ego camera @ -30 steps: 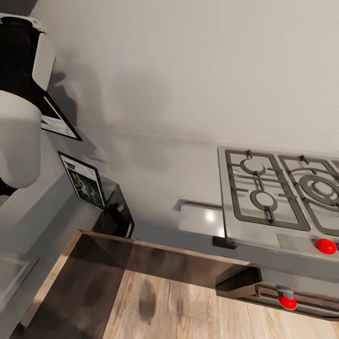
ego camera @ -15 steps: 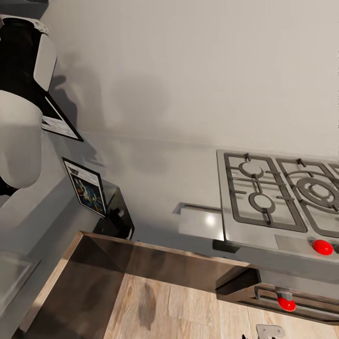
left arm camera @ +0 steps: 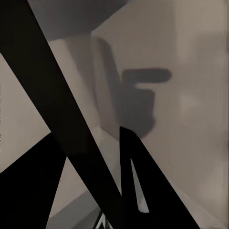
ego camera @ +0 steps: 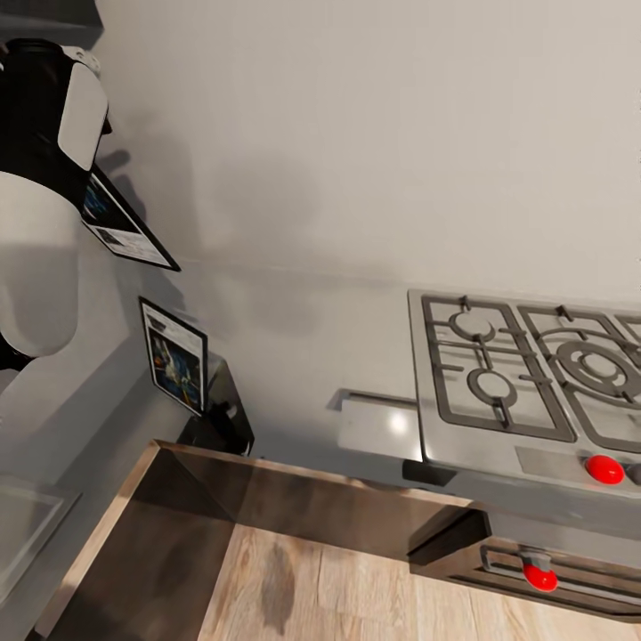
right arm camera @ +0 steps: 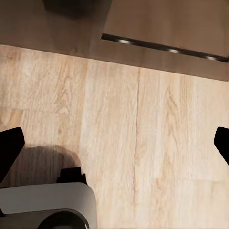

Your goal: Pick up the poster from the kitchen countertop and hang it on one of the wall nails in the kitchen.

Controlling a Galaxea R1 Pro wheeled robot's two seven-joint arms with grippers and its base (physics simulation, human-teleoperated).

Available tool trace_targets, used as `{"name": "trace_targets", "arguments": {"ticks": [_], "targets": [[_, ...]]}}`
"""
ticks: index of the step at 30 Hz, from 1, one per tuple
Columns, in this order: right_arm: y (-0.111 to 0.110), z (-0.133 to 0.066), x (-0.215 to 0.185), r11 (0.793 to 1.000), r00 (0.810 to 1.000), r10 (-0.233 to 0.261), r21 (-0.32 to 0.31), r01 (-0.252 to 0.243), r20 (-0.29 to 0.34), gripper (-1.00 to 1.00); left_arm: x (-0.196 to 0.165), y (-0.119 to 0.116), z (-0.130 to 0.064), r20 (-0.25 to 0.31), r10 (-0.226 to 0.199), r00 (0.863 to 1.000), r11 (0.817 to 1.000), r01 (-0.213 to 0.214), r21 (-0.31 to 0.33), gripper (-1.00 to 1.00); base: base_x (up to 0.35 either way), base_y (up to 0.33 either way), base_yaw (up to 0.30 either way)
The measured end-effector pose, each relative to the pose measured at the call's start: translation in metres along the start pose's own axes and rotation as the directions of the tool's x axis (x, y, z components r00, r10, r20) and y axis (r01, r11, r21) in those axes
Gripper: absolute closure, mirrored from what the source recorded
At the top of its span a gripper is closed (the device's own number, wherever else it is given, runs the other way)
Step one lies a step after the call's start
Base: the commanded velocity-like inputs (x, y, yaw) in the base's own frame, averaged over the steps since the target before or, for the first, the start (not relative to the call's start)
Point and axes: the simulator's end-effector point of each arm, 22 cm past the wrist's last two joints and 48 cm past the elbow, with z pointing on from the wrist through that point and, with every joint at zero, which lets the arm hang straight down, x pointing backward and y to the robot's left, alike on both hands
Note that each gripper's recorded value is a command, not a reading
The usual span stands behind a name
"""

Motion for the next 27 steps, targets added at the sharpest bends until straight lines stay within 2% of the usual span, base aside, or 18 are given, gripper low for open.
{"name": "trace_targets", "arguments": {"ticks": [19,27], "targets": [[-0.001,-0.001,-0.012,1.0,0.999,0.007,0.001,-0.007,0.033,-1.0,-0.017,0.008,-0.013,0.008,-0.012,1.0,1.0,0.012,0.005,1.0,0.0,0.0,0.0],[-0.001,-0.001,-0.017,1.0,0.999,0.01,0.001,-0.01,0.046,-1.0,-0.019,0.0,-0.021,-0.017,-0.059,0.998,0.997,0.06,0.054,1.0,0.0,0.0,0.0]]}}
